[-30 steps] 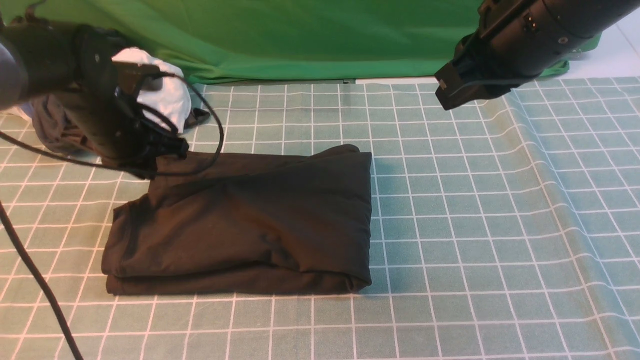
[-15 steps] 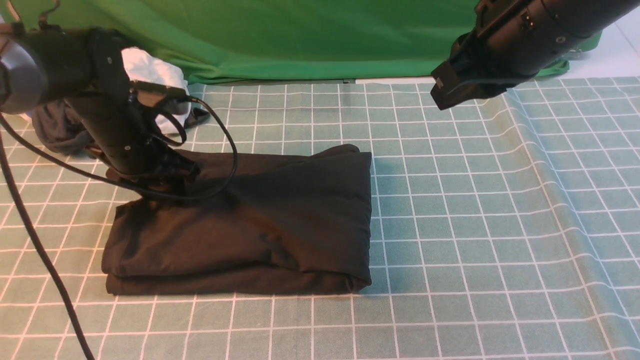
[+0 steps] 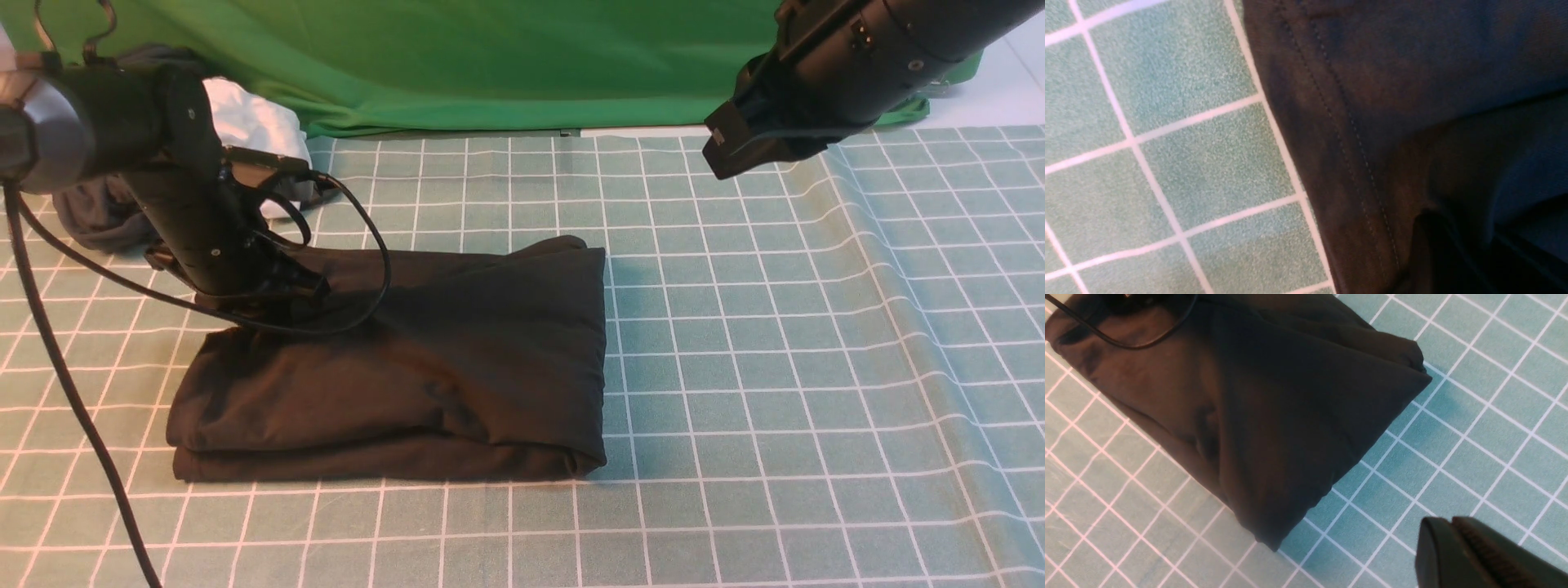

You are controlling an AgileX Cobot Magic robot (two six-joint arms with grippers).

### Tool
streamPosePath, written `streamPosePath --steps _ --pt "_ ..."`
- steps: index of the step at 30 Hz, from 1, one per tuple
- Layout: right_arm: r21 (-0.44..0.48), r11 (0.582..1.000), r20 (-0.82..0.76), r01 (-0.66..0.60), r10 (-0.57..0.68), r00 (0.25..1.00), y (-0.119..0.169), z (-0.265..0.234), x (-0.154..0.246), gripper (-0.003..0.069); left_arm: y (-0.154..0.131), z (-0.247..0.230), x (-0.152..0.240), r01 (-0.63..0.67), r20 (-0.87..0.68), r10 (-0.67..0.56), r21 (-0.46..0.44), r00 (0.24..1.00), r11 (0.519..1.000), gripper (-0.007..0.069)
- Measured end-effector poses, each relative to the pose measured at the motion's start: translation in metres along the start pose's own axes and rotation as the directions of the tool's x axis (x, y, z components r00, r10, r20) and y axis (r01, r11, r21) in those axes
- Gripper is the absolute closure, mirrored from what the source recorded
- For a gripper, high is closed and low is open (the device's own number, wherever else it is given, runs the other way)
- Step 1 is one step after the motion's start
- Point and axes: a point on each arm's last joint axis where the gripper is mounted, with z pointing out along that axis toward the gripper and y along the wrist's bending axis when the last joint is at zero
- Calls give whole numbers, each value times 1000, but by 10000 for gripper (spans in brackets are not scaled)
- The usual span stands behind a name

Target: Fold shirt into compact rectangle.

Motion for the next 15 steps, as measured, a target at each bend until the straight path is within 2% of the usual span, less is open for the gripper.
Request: streamPosePath --steps 7,15 --pt "-2 1000 1 -1 1 1000 0 0 0 629 -2 -33 -6 8 66 -8 1 998 1000 613" --pt "-2 1000 1 -1 1 1000 0 0 0 634 1 -35 -2 7 38 -8 15 999 1000 613"
